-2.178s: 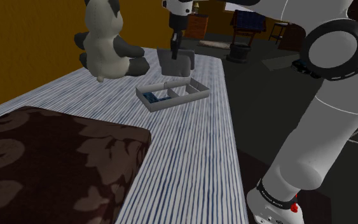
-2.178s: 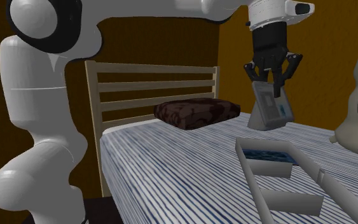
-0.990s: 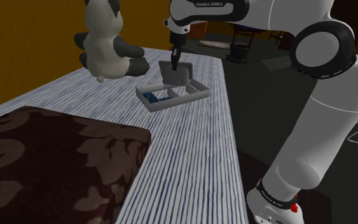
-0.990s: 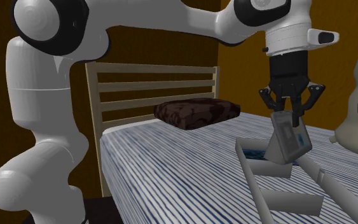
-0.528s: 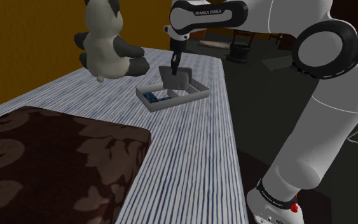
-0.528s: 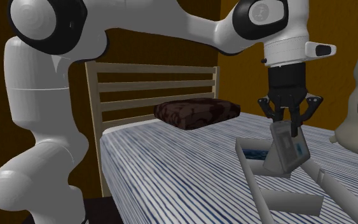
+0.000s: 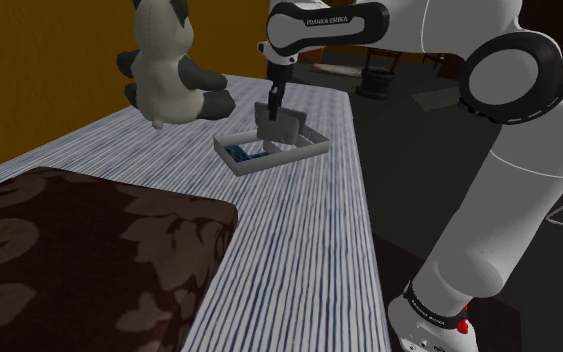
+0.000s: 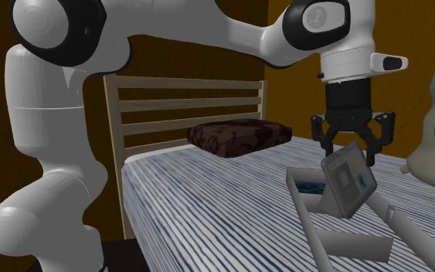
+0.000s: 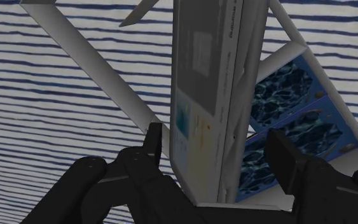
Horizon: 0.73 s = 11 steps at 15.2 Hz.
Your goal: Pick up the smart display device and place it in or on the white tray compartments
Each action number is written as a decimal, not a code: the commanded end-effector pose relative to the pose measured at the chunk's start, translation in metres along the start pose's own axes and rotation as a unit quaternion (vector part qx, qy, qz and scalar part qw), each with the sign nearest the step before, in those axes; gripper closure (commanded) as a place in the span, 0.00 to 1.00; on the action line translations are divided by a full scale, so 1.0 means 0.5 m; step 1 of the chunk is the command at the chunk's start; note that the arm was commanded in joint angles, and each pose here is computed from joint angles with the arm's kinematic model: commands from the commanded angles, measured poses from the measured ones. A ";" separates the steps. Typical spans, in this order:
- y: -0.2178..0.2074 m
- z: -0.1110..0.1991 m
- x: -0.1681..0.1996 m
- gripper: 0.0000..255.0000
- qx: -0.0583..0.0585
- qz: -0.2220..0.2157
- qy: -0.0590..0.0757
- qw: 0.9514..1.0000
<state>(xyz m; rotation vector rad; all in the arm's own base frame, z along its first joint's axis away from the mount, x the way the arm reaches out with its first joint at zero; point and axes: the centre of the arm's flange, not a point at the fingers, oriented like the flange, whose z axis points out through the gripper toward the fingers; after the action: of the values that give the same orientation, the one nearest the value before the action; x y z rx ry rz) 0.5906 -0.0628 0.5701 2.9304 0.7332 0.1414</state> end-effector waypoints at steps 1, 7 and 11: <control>-0.001 0.002 0.001 0.00 0.001 0.000 -0.001 1.000; -0.001 -0.074 0.002 0.00 0.001 0.000 -0.001 1.000; -0.001 -0.095 0.002 0.00 0.001 0.000 -0.001 1.000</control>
<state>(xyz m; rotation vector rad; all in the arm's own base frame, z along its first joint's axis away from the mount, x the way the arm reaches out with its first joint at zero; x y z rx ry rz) 0.5861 -0.0575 0.6160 2.9312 0.7339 0.1391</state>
